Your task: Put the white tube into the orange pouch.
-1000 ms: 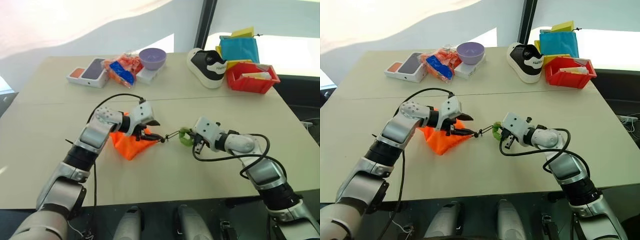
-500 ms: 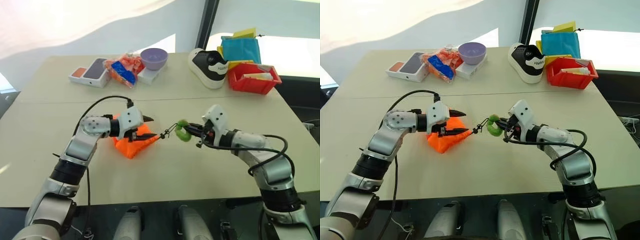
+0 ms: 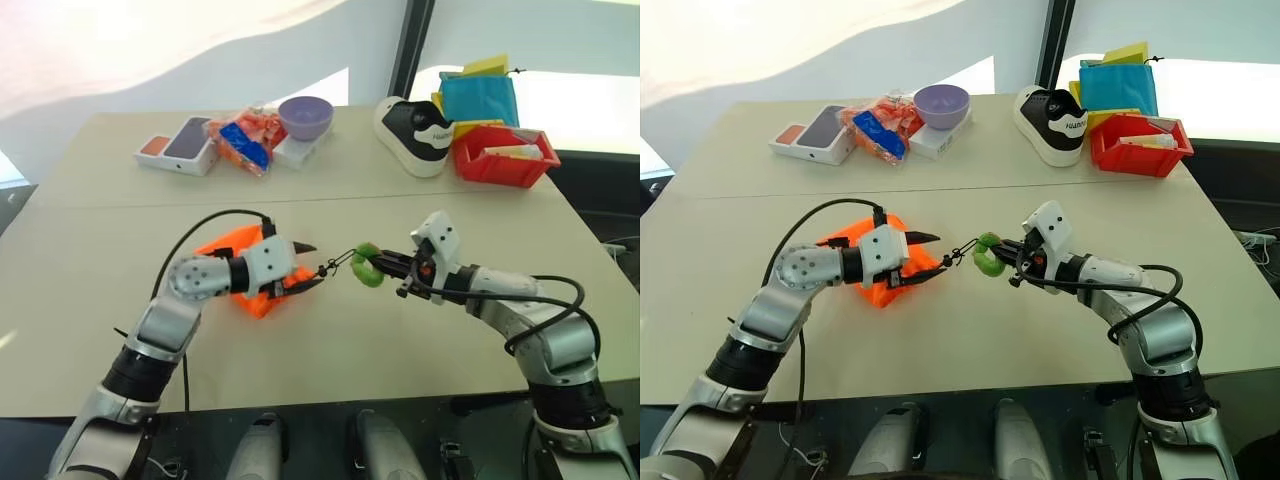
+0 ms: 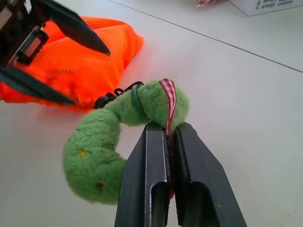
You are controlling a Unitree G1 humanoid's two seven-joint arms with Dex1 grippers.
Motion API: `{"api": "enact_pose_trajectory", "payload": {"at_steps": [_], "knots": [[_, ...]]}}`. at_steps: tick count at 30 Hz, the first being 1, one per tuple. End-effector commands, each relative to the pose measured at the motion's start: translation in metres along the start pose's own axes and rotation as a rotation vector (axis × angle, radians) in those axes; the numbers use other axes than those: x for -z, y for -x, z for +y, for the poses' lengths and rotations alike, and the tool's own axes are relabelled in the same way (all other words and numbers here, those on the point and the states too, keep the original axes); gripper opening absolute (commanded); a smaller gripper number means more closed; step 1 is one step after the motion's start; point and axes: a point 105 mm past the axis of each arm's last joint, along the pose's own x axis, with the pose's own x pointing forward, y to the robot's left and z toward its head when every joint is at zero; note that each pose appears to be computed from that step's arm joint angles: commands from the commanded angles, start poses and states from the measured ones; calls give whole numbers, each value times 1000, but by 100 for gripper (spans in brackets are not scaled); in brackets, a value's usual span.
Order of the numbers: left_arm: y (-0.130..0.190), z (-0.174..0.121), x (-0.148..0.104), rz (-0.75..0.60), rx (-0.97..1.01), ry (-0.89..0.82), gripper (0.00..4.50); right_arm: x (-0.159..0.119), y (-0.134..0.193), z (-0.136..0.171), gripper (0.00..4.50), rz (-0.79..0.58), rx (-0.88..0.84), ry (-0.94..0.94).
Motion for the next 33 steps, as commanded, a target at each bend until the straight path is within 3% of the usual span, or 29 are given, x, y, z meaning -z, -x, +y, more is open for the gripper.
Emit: {"api": "enact_pose_trajectory", "payload": {"at_steps": [1, 7, 23, 33], "knots": [[-1, 3, -2, 22, -43, 19, 285, -15, 4, 2, 0, -48, -2, 35], [-8, 7, 2, 31, -37, 151, 285, -17, 1, 2, 0, -50, -10, 39], [-7, 10, 11, -5, 28, 282, 285, -6, 0, 17, 0, -40, 5, 35], [-13, 10, 13, 16, 45, 192, 285, -9, -2, 16, 0, -48, 0, 41]]}}
